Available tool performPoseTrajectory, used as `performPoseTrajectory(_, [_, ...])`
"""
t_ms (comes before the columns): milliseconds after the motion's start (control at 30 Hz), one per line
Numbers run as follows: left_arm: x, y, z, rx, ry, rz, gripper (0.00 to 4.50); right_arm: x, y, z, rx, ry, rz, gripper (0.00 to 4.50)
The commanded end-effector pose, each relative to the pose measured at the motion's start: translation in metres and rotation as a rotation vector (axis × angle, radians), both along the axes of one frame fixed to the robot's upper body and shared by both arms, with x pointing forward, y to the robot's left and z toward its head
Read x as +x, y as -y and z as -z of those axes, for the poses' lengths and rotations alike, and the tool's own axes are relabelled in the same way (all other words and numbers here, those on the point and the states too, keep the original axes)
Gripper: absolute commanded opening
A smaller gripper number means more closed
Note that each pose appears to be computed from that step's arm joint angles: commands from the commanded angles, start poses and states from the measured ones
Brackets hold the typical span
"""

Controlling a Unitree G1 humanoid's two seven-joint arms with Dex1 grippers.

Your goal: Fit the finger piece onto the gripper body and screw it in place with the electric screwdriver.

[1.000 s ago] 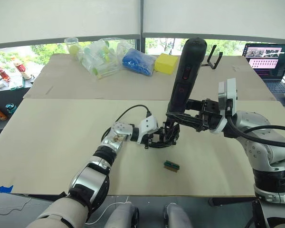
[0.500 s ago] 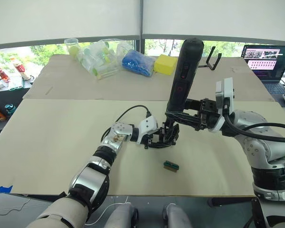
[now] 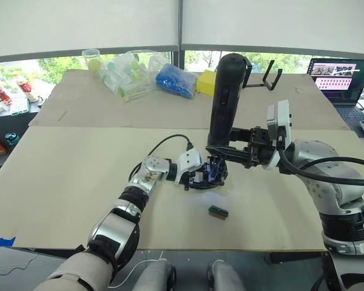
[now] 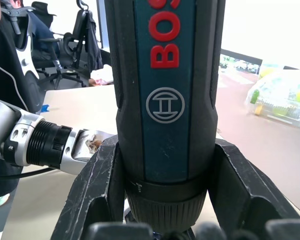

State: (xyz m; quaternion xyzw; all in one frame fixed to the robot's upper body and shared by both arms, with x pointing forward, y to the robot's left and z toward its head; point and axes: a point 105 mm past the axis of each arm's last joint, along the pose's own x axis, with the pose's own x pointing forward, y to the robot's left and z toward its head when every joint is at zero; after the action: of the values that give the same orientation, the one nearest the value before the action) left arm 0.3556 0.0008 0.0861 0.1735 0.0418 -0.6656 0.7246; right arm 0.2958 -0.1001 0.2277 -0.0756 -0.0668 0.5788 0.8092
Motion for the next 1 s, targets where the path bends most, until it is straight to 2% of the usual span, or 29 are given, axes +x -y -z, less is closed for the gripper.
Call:
performPoseTrajectory(33, [0.003,-0.004,-0.01,-0.02,0.047,-0.01,2.28,0.008,0.007,0.039,-0.086,-0.106,0.06,1.91])
performPoseTrajectory(267, [0.003,-0.005,-0.009,-0.022,0.046,-0.012,2.28,0.008,0.015,0.044,-0.094,-0.082,0.07,1.91])
performPoseTrajectory(400, [0.003,-0.005,-0.009,-0.023,0.045,-0.013,2.28,0.008,0.016,0.037,-0.067,-0.052,0.073,1.91])
performPoseTrajectory(567, [0.002,-0.006,-0.007,-0.019,0.042,-0.011,2.28,0.005,0.01,0.006,0.02,0.018,0.056,1.91])
performPoseTrajectory(733, [0.0,-0.007,-0.003,-0.009,0.034,-0.006,2.28,-0.005,0.0,-0.056,0.177,0.13,-0.005,1.91])
performPoseTrajectory(833, [-0.001,-0.007,-0.001,-0.004,0.029,-0.003,2.28,-0.01,-0.003,-0.068,0.186,0.155,-0.036,1.91])
performPoseTrajectory(1000, [-0.001,-0.006,0.0,-0.003,0.025,-0.003,2.28,-0.015,-0.005,-0.075,0.189,0.164,-0.062,1.91])
